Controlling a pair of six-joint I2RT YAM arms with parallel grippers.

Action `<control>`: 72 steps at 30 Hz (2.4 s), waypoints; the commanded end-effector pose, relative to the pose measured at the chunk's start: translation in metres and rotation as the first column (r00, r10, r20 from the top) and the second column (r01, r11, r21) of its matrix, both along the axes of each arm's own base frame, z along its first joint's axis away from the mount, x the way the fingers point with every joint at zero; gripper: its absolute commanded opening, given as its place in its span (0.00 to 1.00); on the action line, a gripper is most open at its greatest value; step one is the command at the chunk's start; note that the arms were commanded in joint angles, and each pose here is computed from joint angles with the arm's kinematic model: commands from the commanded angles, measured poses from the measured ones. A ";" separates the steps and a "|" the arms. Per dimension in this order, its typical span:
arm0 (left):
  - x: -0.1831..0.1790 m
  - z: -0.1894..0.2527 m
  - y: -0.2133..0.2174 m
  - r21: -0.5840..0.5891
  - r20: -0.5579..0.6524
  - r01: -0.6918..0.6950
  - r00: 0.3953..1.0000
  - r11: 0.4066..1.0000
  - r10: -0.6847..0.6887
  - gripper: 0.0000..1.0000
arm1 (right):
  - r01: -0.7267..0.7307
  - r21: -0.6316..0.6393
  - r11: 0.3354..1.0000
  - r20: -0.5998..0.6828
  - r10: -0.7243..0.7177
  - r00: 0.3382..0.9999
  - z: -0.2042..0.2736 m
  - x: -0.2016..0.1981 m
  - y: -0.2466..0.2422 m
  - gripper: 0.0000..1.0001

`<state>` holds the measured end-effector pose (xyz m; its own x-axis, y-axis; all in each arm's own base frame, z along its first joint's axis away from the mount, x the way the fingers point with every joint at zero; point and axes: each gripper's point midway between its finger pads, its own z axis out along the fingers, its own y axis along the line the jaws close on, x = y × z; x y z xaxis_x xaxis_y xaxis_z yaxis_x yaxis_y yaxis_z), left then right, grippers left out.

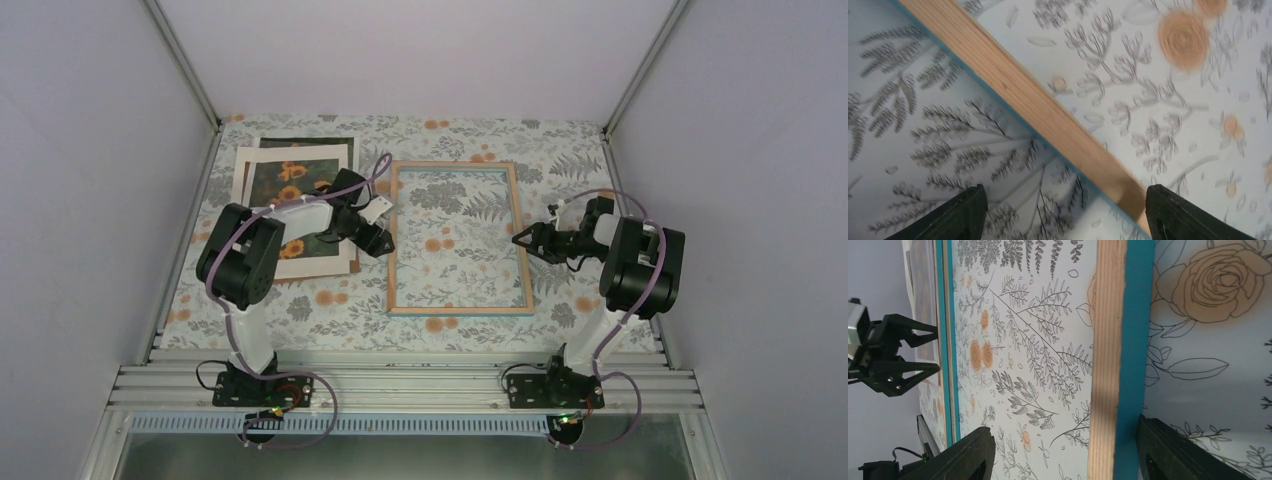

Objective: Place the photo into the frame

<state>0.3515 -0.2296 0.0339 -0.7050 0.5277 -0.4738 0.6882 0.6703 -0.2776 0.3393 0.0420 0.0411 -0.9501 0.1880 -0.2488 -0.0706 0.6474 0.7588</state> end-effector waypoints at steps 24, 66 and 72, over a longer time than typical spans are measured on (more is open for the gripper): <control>0.065 0.071 0.037 -0.091 0.165 -0.115 0.978 0.989 0.128 0.93 | 0.028 -0.015 1.000 0.237 -0.023 0.971 0.071 0.056 0.007 0.69; 0.099 0.038 0.339 -0.082 0.103 -0.676 0.725 0.732 0.681 0.93 | -0.015 0.094 0.995 -0.025 0.017 1.000 0.013 0.146 0.401 0.68; 0.099 0.029 0.344 -0.054 0.110 -0.692 0.712 0.720 0.693 0.93 | 0.076 -0.038 0.996 -0.084 -0.079 0.993 -0.022 0.149 0.383 0.68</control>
<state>0.4475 0.1087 0.0738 -0.8111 -0.0866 -0.5784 0.0778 0.9642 -0.2535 0.4884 0.4406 0.0578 -0.9581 0.1873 -0.2169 -0.0760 0.5638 0.8224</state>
